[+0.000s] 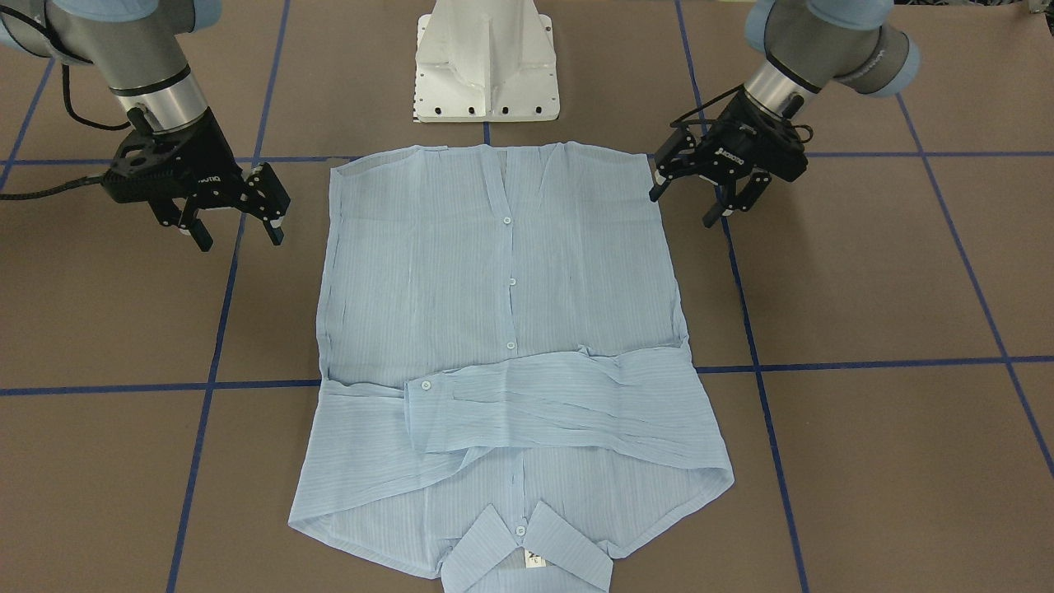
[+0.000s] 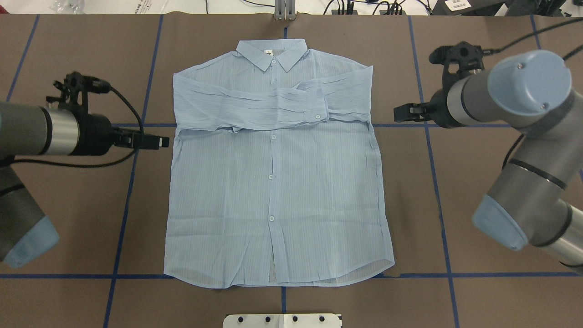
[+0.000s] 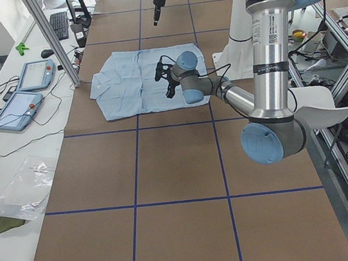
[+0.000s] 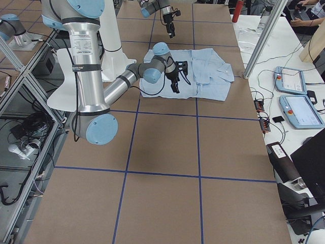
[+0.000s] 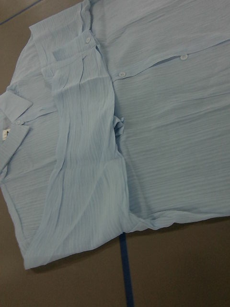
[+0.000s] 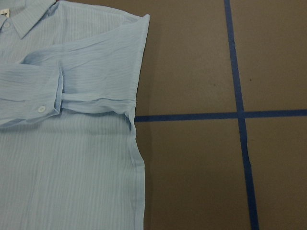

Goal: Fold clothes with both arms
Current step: 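Move both grippers down to the shirt hem corners nearest the robot, then position both grippers at the hem corners and grasp the hem edges, then lift the hem with both grippers and fold it toward the collar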

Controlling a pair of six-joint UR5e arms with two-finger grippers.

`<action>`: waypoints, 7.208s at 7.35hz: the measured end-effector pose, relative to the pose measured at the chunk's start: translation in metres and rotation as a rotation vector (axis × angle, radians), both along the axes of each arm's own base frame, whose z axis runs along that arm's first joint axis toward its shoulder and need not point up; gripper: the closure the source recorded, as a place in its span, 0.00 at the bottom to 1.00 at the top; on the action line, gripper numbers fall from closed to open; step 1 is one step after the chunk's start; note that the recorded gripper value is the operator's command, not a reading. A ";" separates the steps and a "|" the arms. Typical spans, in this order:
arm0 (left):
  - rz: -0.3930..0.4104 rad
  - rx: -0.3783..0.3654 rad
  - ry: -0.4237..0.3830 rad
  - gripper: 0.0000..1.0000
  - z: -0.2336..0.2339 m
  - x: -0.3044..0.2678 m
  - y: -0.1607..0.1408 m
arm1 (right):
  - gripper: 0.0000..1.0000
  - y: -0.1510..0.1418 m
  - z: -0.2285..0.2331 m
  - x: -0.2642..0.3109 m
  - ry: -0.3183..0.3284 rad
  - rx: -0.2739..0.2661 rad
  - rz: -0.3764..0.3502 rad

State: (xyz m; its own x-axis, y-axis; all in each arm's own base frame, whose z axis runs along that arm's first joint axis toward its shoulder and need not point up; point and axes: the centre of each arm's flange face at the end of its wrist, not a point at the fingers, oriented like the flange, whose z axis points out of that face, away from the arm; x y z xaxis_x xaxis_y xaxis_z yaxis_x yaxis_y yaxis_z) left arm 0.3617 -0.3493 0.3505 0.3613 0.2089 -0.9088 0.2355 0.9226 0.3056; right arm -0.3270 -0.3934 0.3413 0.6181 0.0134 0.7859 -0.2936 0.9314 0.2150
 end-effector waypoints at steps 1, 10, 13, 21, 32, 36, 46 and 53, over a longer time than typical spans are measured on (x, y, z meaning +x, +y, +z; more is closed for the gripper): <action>0.001 -0.047 -0.029 0.00 0.005 0.012 0.031 | 0.00 0.024 0.017 -0.008 -0.014 -0.001 0.015; 0.039 -0.257 -0.262 0.46 0.030 0.094 0.134 | 0.00 0.060 0.034 -0.031 -0.010 0.016 0.046; 0.050 -0.262 -0.281 0.52 0.032 0.097 0.138 | 0.00 0.061 0.034 -0.032 -0.008 0.017 0.044; 0.082 -0.259 -0.291 0.71 0.034 0.105 0.151 | 0.00 0.064 0.036 -0.037 -0.002 0.022 0.043; 0.067 -0.252 -0.266 1.00 0.022 0.104 0.142 | 0.00 0.089 0.041 -0.054 -0.010 -0.006 0.063; 0.053 -0.245 -0.258 1.00 0.019 0.105 0.141 | 0.46 0.161 0.059 -0.094 0.015 0.002 0.087; 0.034 -0.224 -0.232 1.00 0.007 0.111 0.143 | 1.00 0.224 0.057 -0.152 0.046 0.006 0.075; 0.067 -0.203 -0.170 1.00 -0.031 0.079 0.144 | 1.00 0.222 0.001 -0.102 0.028 -0.019 0.057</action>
